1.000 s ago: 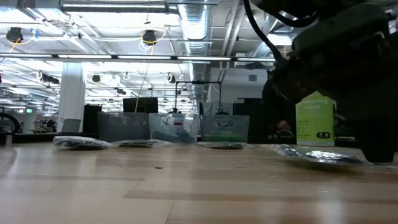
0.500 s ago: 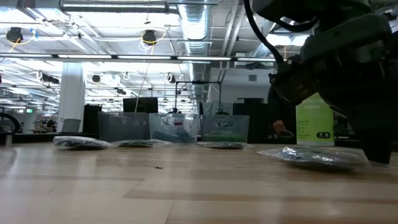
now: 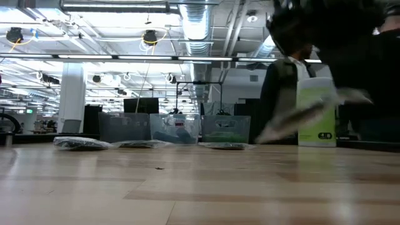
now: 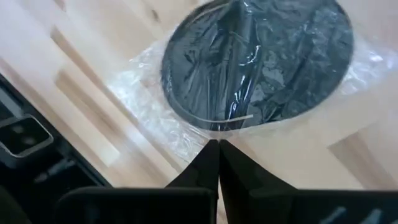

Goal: Pick & Place Travel size toiletries
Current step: Put the black hairbrush into the left black bin

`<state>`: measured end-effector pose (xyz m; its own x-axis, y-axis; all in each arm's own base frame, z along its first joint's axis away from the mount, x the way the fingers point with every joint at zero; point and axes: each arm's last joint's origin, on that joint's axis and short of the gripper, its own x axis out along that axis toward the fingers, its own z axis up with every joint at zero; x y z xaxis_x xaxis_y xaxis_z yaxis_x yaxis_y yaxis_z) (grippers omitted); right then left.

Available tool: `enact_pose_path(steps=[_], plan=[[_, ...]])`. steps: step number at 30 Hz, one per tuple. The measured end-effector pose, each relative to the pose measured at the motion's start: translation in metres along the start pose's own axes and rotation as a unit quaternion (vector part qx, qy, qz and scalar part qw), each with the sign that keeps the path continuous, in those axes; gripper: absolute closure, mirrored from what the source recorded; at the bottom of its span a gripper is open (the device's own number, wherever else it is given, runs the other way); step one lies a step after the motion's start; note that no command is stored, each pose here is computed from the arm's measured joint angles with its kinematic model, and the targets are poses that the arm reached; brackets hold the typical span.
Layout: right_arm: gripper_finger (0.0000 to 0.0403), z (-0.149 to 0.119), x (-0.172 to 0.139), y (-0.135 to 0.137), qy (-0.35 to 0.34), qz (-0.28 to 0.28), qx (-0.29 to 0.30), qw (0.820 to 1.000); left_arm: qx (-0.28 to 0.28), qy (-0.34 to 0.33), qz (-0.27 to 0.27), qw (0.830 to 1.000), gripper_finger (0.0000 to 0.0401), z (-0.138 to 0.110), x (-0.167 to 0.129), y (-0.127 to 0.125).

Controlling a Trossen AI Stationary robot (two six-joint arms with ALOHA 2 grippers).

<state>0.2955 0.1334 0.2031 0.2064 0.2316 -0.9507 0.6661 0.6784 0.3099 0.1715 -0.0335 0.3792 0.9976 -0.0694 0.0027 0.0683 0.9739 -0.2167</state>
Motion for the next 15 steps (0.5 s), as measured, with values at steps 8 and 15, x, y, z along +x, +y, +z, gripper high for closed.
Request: enact_pose_path(steps=[8, 15], plan=[[0.0403, 0.006, -0.050, -0.002, -0.088, 0.002, -0.002, 0.996, -0.145, 0.027, 0.017, 0.989, 0.0216, -0.051, 0.013, 0.012], [0.0403, 0.021, -0.077, 0.008, -0.141, 0.017, -0.036, 0.989, -0.319, -0.050, -0.012, 0.946, 0.0143, -0.116, 0.019, 0.029]])
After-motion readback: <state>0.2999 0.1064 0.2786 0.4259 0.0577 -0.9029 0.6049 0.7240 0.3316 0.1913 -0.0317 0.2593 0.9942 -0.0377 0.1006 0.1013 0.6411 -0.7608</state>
